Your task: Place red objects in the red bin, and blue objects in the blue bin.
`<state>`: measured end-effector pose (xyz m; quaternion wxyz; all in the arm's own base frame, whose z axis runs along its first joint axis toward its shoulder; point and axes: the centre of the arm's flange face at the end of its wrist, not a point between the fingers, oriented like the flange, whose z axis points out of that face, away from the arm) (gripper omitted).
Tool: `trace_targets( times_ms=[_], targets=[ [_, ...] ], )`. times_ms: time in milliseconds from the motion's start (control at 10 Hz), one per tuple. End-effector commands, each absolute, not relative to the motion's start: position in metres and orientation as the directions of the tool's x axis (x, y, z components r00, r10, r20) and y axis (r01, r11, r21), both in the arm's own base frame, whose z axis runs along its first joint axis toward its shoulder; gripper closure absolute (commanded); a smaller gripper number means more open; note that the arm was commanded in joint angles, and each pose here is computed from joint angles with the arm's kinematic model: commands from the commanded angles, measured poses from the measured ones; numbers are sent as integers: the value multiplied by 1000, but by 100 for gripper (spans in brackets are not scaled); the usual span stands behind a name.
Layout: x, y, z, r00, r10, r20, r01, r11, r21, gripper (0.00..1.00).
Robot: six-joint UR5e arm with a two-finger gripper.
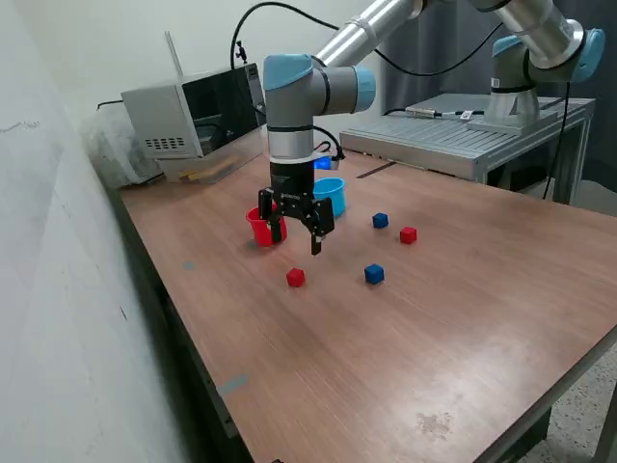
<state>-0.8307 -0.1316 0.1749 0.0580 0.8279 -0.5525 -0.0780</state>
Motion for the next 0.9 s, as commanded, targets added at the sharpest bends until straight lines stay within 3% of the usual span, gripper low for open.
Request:
trace_targets(
  times_ms=[0,300,700,800],
  targets=[
    [-831,-90,164,362,-930,-63,-921,-368,131,0],
    [-819,-111,151,380,-924,-27,-921,-381,79,0],
    [-810,-158,151,381,-925,-22,-921,-381,83,0],
    [-809,-168,152,390,-921,0,-917,-388,95,0]
  ],
)
